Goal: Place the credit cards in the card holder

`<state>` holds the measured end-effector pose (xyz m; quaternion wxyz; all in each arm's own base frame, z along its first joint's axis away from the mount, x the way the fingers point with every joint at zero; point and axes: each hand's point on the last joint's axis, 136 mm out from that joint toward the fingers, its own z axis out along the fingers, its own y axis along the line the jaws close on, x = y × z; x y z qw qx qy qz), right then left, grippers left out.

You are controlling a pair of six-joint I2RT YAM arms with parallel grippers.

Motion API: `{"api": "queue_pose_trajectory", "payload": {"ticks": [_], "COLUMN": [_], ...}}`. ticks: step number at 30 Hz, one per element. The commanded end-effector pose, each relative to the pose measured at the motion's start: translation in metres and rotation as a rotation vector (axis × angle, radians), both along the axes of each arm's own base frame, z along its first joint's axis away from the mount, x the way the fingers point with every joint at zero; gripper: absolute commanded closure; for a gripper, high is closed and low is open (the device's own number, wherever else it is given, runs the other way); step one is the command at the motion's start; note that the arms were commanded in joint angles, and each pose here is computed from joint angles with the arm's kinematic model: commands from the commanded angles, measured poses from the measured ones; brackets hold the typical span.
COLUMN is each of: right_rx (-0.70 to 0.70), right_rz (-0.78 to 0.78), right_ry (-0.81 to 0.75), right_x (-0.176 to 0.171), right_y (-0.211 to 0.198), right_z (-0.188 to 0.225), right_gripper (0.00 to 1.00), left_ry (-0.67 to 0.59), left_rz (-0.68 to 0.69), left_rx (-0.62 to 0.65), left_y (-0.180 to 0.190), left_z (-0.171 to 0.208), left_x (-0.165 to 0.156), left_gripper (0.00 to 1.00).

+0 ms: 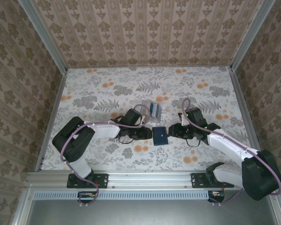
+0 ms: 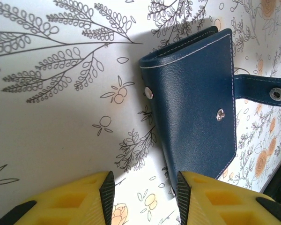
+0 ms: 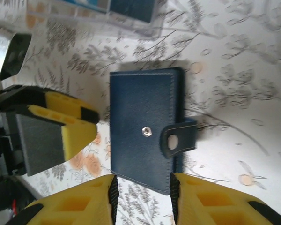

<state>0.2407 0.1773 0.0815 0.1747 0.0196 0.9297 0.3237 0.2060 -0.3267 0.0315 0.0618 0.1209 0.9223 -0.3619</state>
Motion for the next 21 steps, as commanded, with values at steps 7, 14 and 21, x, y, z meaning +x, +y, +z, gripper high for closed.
{"api": "queue_pose_trajectory", "payload": {"ticks": [7, 14, 21], "right_rx": [0.041, 0.062, 0.093], "right_rz": [0.085, 0.074, 0.075], "right_ry": [0.120, 0.155, 0.140], "right_x": [-0.016, -0.017, -0.012], "right_y": [0.024, 0.028, 0.033], "right_z": [-0.041, -0.054, -0.050], "right_gripper": [0.56, 0.59, 0.60], "left_ry": [-0.022, -0.012, 0.016], "left_rz": [-0.031, -0.035, -0.032], "left_rx": [-0.050, -0.054, -0.076], "left_y": [-0.010, -0.013, -0.019], "left_z": [0.005, 0.003, -0.001], "left_x": [-0.004, -0.004, -0.003], "left_gripper": [0.57, 0.60, 0.65]}}
